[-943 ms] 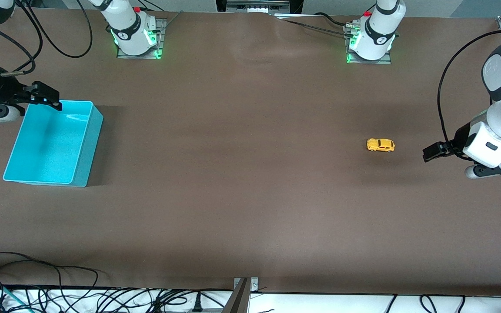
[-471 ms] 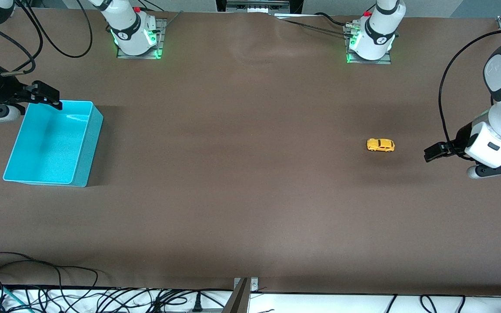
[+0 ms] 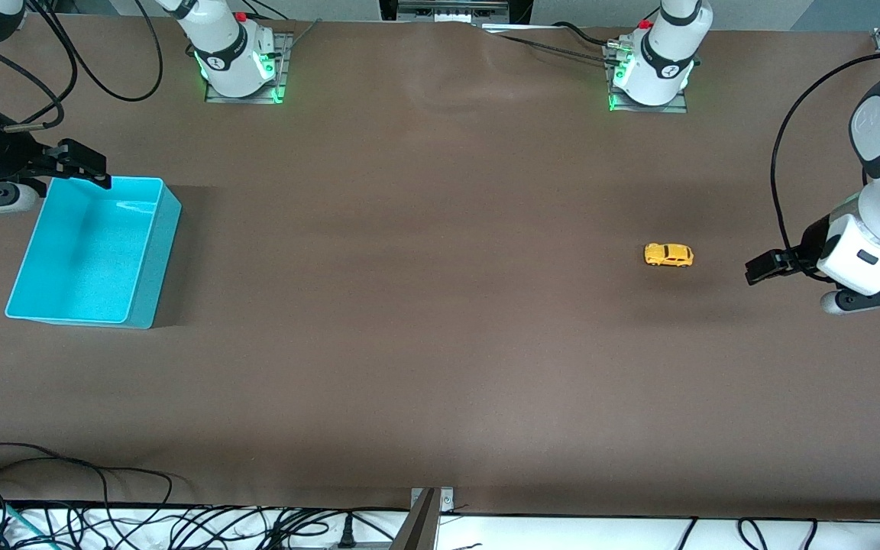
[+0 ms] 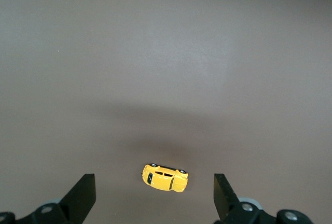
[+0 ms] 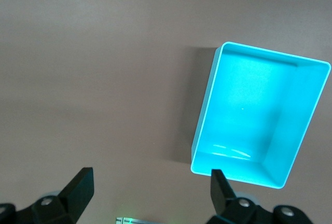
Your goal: Wind up and store yellow beetle car
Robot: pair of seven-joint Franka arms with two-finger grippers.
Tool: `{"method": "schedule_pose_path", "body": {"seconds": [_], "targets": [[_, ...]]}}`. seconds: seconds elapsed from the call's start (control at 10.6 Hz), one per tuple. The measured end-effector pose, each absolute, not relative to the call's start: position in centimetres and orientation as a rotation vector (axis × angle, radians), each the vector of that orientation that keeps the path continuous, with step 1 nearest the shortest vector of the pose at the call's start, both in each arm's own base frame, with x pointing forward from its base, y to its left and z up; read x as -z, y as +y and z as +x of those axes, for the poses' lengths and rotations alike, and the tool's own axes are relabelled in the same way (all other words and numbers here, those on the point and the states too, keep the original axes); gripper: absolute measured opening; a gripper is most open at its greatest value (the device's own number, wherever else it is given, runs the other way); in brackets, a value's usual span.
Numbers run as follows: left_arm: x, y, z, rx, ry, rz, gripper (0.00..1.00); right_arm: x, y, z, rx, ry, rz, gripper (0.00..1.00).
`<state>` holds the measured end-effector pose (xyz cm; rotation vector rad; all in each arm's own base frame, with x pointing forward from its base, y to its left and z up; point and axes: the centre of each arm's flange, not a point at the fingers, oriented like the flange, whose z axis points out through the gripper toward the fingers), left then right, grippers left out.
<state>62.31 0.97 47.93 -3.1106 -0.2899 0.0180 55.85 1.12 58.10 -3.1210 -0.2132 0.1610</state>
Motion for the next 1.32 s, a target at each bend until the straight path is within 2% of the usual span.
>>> {"method": "schedule_pose_path", "body": {"seconds": [1.32], "targets": [[-47.56, 0.88, 62.38, -0.027, -0.287, -3.110, 1.00, -58.01, 1.09, 55.40, -0.210, -0.197, -3.118, 1.00]]}}
